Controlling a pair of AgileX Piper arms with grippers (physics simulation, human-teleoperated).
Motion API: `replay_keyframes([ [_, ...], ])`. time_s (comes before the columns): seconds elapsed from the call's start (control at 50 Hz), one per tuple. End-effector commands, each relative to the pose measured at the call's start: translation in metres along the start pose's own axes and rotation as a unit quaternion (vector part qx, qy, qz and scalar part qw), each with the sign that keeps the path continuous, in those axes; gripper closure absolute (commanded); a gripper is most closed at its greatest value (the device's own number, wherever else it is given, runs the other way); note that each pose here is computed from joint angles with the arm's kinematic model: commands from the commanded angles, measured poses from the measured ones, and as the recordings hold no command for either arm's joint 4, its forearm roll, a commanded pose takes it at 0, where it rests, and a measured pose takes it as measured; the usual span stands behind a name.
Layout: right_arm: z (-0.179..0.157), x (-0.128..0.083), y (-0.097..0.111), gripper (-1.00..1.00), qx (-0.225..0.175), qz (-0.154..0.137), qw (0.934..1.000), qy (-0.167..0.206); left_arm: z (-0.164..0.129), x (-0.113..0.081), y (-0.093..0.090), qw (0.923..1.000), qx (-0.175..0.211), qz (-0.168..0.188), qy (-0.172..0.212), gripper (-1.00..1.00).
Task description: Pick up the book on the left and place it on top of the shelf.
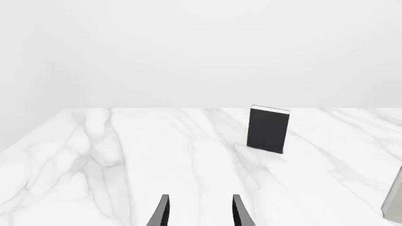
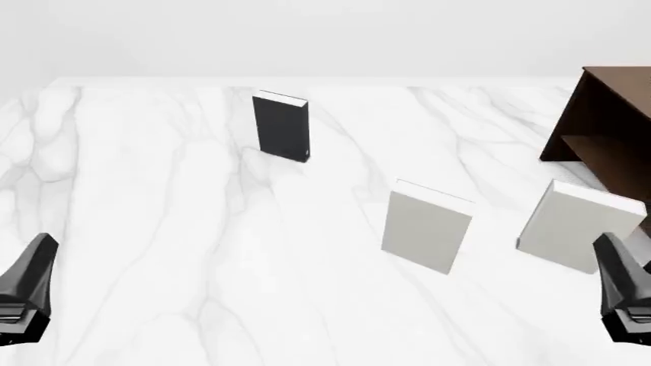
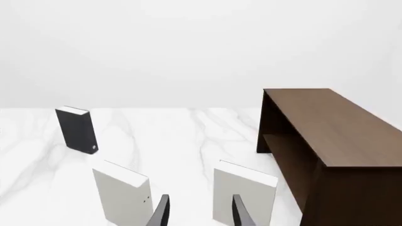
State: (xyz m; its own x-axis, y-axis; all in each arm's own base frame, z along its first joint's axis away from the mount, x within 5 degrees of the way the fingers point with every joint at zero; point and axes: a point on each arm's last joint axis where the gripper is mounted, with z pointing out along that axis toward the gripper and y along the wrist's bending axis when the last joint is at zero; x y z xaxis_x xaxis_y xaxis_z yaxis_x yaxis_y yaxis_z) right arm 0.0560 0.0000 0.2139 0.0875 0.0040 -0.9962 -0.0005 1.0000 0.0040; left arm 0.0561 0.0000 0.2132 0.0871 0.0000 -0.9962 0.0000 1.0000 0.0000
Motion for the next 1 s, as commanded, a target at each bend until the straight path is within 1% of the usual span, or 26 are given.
replay_keyframes([
  [0.02,0.000,-0.002,0.000,-1.00,0.000,0.008,1.0000,0.001,0.000,0.000,0.000,1.0000,0.000,0.000,0.000,-1.00],
  [0.1,0.000,-0.003,0.000,-1.00,0.001,0.012,0.9999,0.002,0.000,0.000,0.000,1.0000,0.000,0.000,0.000,-1.00],
  [0.12,0.000,-0.006,0.000,-1.00,-0.002,0.013,0.9999,-0.004,0.000,0.000,0.000,1.0000,0.000,0.000,0.000,-1.00],
  [0.16,-0.001,-0.009,0.001,-1.00,-0.006,0.012,0.9999,-0.006,0.000,0.000,0.000,1.0000,0.000,0.000,0.000,-1.00],
  [0.24,-0.002,-0.018,0.001,-1.00,-0.009,0.020,0.9997,-0.011,0.000,0.000,0.000,1.0000,0.000,0.000,0.000,-1.00],
  [0.28,-0.003,-0.022,0.001,-1.00,-0.011,0.019,0.9997,-0.012,0.000,0.000,0.000,1.0000,0.000,0.000,0.000,-1.00],
  [0.32,-0.004,-0.030,0.002,-1.00,-0.015,0.020,0.9995,-0.018,0.000,0.000,0.000,1.0000,0.000,0.000,0.000,-1.00],
  [0.38,-0.008,-0.050,0.002,-1.00,-0.022,0.025,0.9992,-0.023,0.000,0.000,0.000,1.0000,0.000,0.000,0.000,-1.00],
  [0.4,-0.008,-0.050,0.002,-1.00,-0.022,0.025,0.9992,-0.023,0.000,0.000,0.000,1.0000,0.000,0.000,0.000,-1.00],
  [0.42,-0.008,-0.061,0.003,-1.00,-0.035,0.015,0.9989,-0.026,0.000,0.000,0.000,1.0000,0.000,0.000,0.000,-1.00],
  [0.46,-0.006,-0.064,0.004,-1.00,-0.038,0.012,0.9988,-0.027,0.000,0.000,0.000,1.0000,0.000,0.000,0.000,-1.00],
  [0.48,0.001,-0.074,0.004,-1.00,-0.037,0.010,0.9989,-0.026,0.000,0.000,0.000,1.0000,0.000,0.000,0.000,-1.00],
  [0.52,0.005,-0.082,0.005,-1.00,-0.041,0.010,0.9988,-0.025,0.000,0.000,0.000,1.0000,0.000,0.000,0.000,-1.00],
  [0.54,0.007,-0.088,0.006,-1.00,-0.048,0.002,0.9985,-0.028,0.000,0.000,0.000,1.0000,0.000,0.000,0.000,-1.00],
  [0.58,0.011,-0.097,0.007,-1.00,-0.055,-0.002,0.9980,-0.030,0.000,0.000,0.000,1.0000,0.000,0.000,0.000,-1.00],
  [0.64,0.018,-0.107,0.009,-1.00,-0.066,-0.012,0.9972,-0.031,0.000,0.000,0.000,1.0000,0.000,0.000,0.000,-1.00],
  [0.68,0.021,-0.113,0.010,-1.00,-0.069,-0.013,0.9970,-0.033,0.000,0.000,0.000,1.0000,0.000,0.000,0.000,-1.00],
  [0.72,0.025,-0.120,0.011,-1.00,-0.075,-0.027,0.9962,-0.036,0.000,0.000,0.000,1.0000,0.000,0.000,0.000,-1.00],
  [0.74,0.025,-0.120,0.011,-1.00,-0.075,-0.027,0.9962,-0.036,0.000,0.000,0.000,1.0000,0.000,0.000,0.000,-1.00],
  [0.78,0.033,-0.129,0.013,-1.00,-0.080,-0.031,0.9958,-0.034,0.000,0.000,0.000,1.0000,0.000,0.000,0.000,-1.00],
  [0.8,0.033,-0.129,0.013,-1.00,-0.080,-0.031,0.9958,-0.034,0.000,0.000,0.000,1.0000,0.000,0.000,0.000,-1.00],
  [0.92,0.053,-0.152,0.019,-1.00,-0.090,-0.049,0.9941,-0.034,0.000,0.000,0.000,1.0000,0.000,0.000,0.000,-1.00],
  [1.0,0.063,-0.159,0.022,-1.00,-0.099,-0.060,0.9928,-0.032,0.000,0.000,0.000,1.0000,0.000,0.000,0.000,-1.00],
])
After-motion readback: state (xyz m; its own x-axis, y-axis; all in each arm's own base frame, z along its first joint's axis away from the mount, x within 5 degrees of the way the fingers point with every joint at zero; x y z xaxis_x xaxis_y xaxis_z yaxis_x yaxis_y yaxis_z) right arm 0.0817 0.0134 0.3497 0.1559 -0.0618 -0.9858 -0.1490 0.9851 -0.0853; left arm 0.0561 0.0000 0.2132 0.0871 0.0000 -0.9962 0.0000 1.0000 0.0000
